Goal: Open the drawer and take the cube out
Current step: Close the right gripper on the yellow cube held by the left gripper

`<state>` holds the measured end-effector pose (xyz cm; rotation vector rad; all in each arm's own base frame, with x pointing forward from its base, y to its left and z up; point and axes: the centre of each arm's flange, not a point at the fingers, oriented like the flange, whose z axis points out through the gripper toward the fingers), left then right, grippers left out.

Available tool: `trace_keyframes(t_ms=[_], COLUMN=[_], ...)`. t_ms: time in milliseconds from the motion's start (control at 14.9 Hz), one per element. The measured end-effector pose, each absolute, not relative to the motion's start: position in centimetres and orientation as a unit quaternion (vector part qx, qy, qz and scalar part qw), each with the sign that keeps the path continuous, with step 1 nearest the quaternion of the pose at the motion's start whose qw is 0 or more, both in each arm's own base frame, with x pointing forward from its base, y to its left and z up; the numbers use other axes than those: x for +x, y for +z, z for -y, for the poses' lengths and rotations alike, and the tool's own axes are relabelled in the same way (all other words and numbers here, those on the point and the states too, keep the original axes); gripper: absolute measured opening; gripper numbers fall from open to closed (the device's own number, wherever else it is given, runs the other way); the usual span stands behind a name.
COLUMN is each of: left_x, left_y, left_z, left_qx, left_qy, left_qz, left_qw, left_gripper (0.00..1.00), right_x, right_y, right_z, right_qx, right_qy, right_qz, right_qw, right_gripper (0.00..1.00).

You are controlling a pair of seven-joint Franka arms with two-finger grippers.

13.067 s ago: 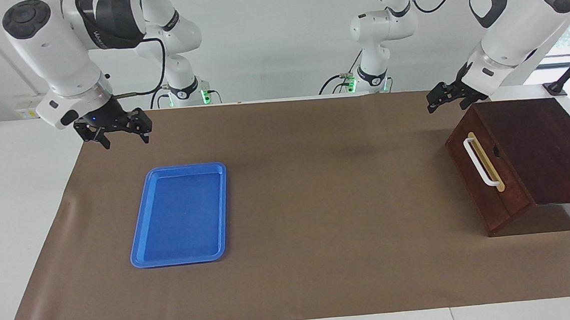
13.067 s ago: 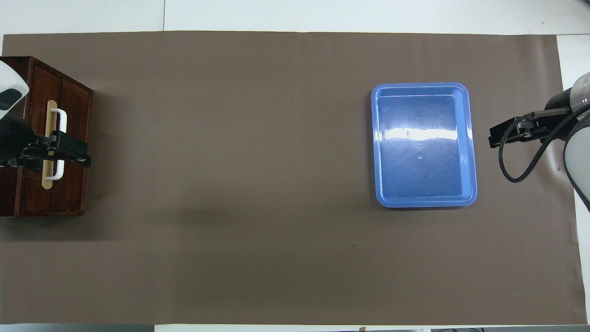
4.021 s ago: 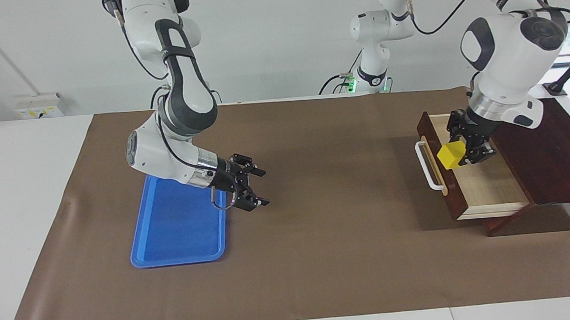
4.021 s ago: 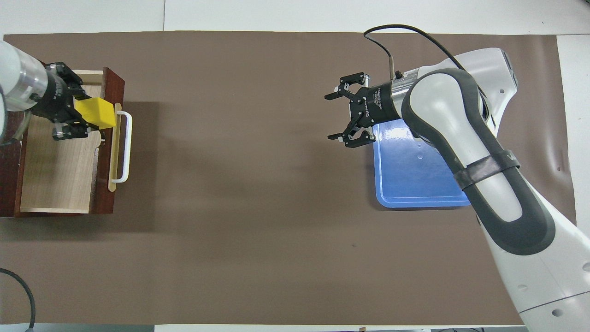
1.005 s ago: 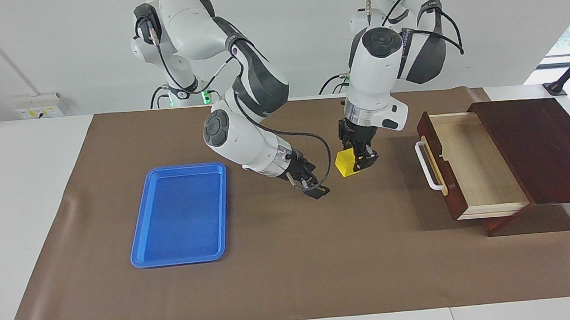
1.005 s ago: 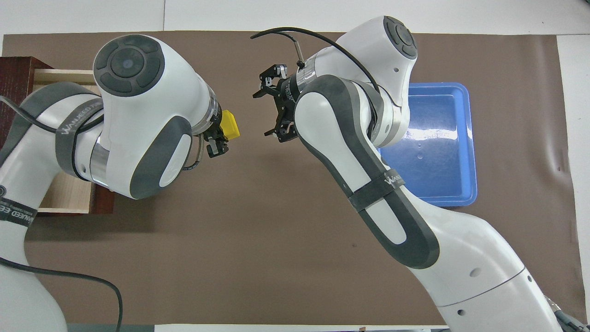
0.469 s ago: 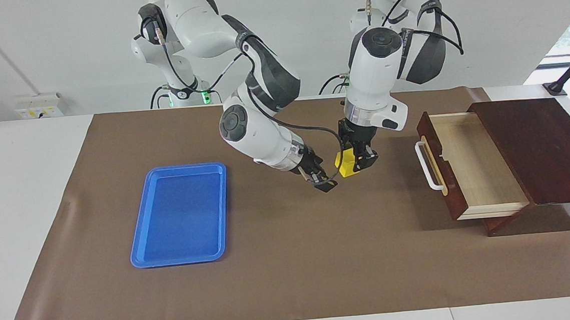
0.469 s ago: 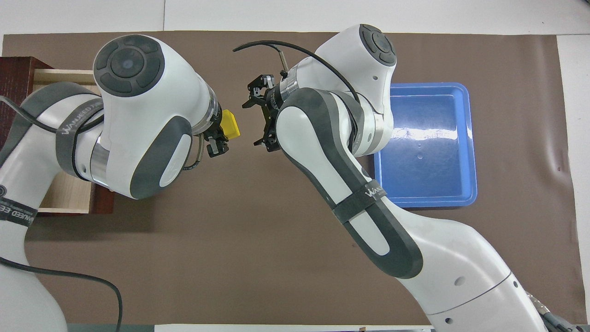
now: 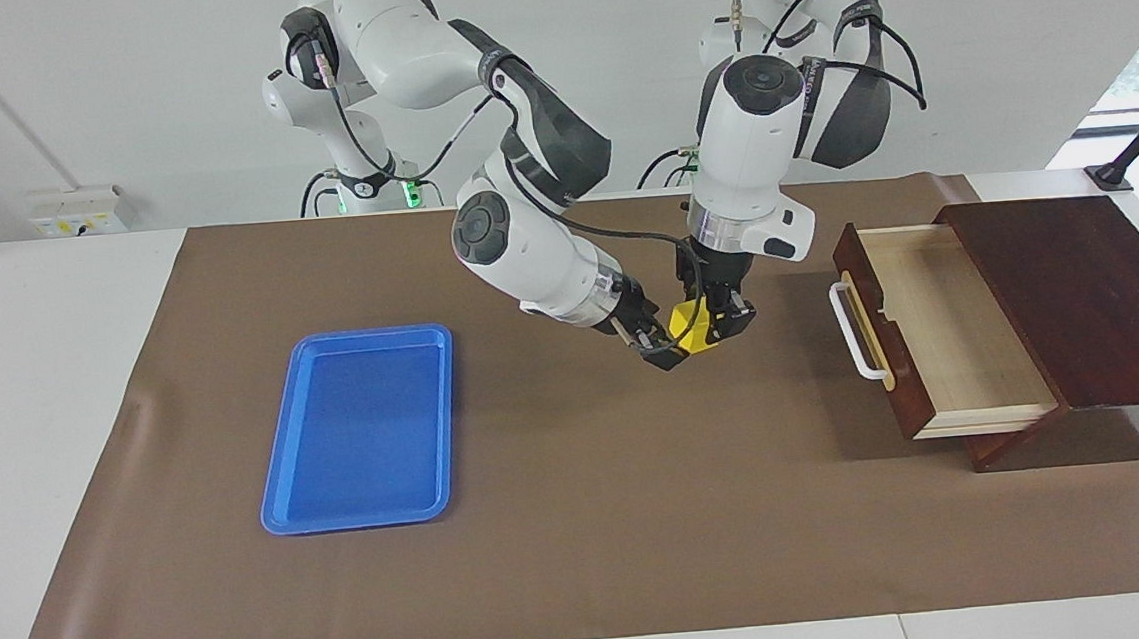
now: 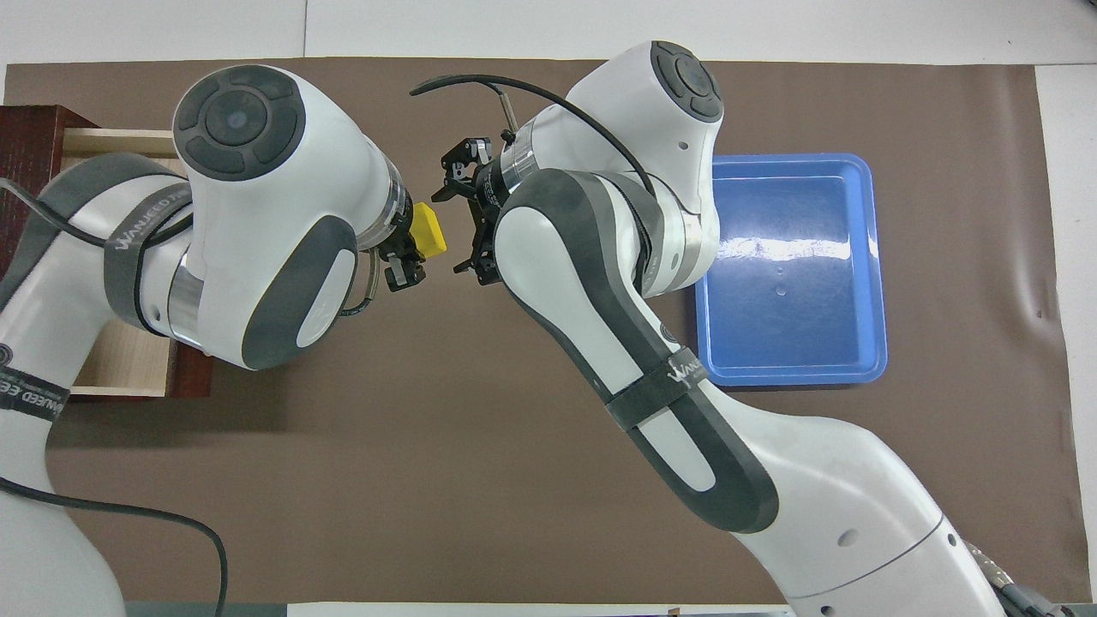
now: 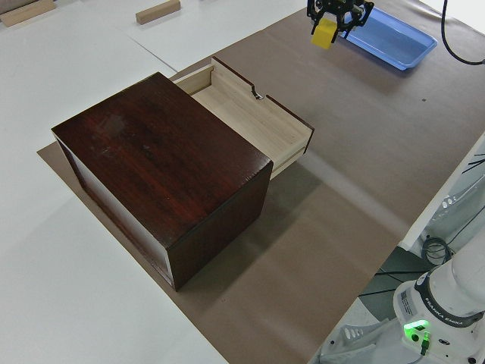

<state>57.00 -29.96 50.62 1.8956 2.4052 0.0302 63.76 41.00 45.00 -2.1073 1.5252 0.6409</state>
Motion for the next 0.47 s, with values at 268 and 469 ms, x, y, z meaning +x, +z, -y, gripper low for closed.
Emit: trace_keyframes(t_ms=[268, 469], left_x=[56.95, 56.92], left_y=[50.62, 50.63], left_z=[30.10, 30.18], left_qx=[0.619, 0.620], left_qy=[0.010, 0.010], left_qz=[-0.784, -0.784], left_qw=[0.040, 0.041], left_gripper=[0.55, 0.55], right_x=[63.34, 63.36], right_y=[44.82, 45.22], right_z=[-41.82, -42.10], right_qx=[-0.767, -0.764], right_qy=[0.235, 0.235], right_qz=[-0.553, -0.556], right_qw=[0.226, 0.228], right_gripper=[0.88, 0.88])
